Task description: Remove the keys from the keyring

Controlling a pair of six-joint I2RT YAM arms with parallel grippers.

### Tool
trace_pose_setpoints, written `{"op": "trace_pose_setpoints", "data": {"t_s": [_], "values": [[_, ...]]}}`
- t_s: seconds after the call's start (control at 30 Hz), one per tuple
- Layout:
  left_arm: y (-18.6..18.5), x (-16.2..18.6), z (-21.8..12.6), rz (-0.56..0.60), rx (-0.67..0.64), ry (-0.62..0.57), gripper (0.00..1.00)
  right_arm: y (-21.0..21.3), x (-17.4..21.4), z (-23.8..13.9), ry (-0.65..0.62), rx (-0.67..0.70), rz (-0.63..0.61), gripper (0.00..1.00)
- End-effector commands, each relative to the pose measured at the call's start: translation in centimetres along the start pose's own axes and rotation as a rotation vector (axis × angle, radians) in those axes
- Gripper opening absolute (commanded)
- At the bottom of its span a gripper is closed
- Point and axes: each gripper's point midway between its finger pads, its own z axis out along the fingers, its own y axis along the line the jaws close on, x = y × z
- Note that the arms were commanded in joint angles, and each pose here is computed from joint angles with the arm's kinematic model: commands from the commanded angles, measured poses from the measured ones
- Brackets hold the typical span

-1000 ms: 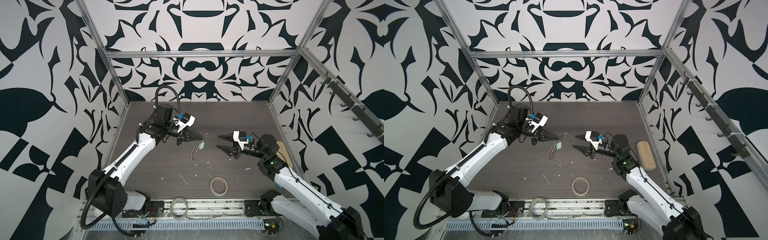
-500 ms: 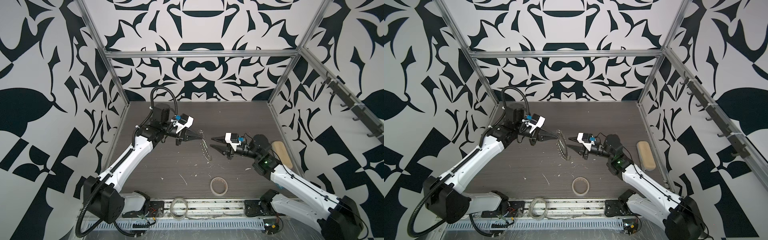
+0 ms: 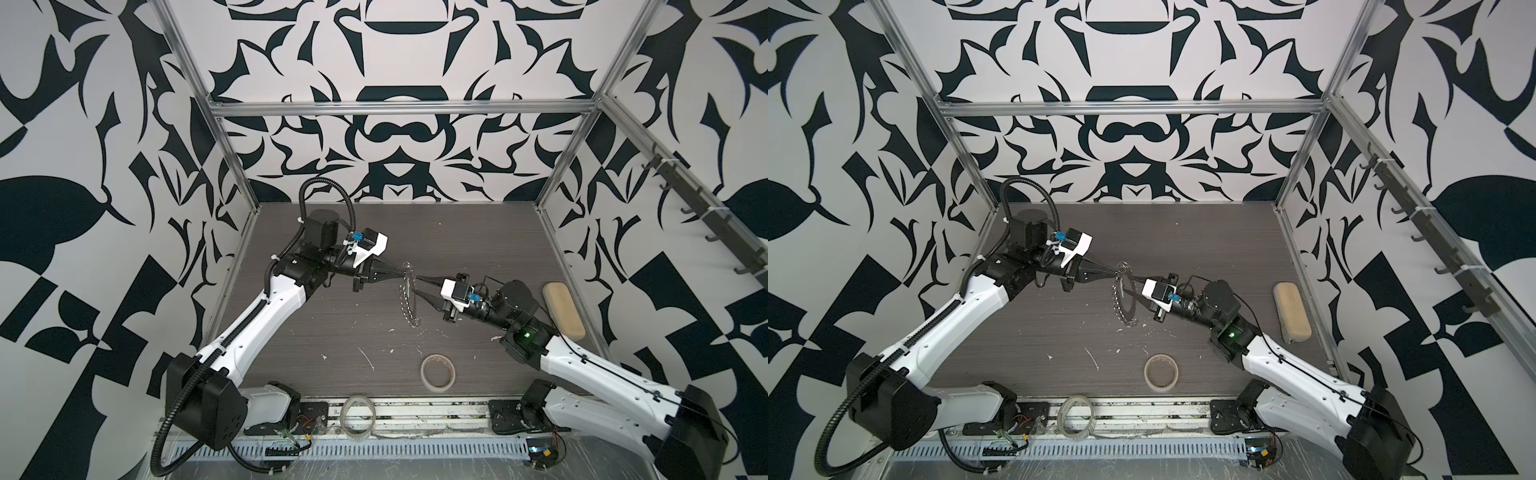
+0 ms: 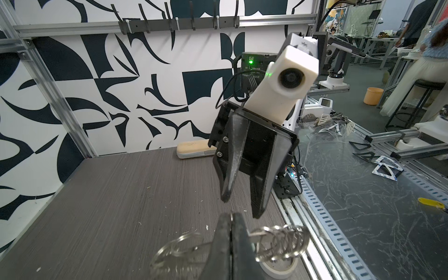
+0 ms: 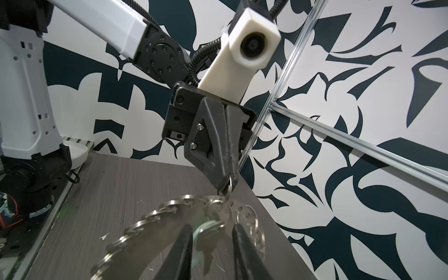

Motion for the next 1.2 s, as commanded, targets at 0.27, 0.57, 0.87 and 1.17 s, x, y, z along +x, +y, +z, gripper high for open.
{"op": "trace_pose_setpoints", "data": {"t_s": [0.27,0.57,0.87,1.17], "values": [[0.0,-0.7,0.0,0.028,-0.016,-0.007,0.00,-1.1,-0.6,1.5,-0.033,0.144,-0.066,0.30],[0.2,-0.3,0.1,0.011,-0.031,-0.001,0.00,-1.6,-0.4,2.5,-0.037,0.180,-0.057,0.27],[-0.3,-0.9,0.1,0.034,-0.046,-0.007,0.00,-3.5,-0.3,2.5,-0.015,0.290,-0.030,0.26],[0.0,-0.9,0.1,0.030,-0.060,-0.008,0.00,-3.1,-0.4,2.9,-0.021,0.266,-0.041,0.16]]}}
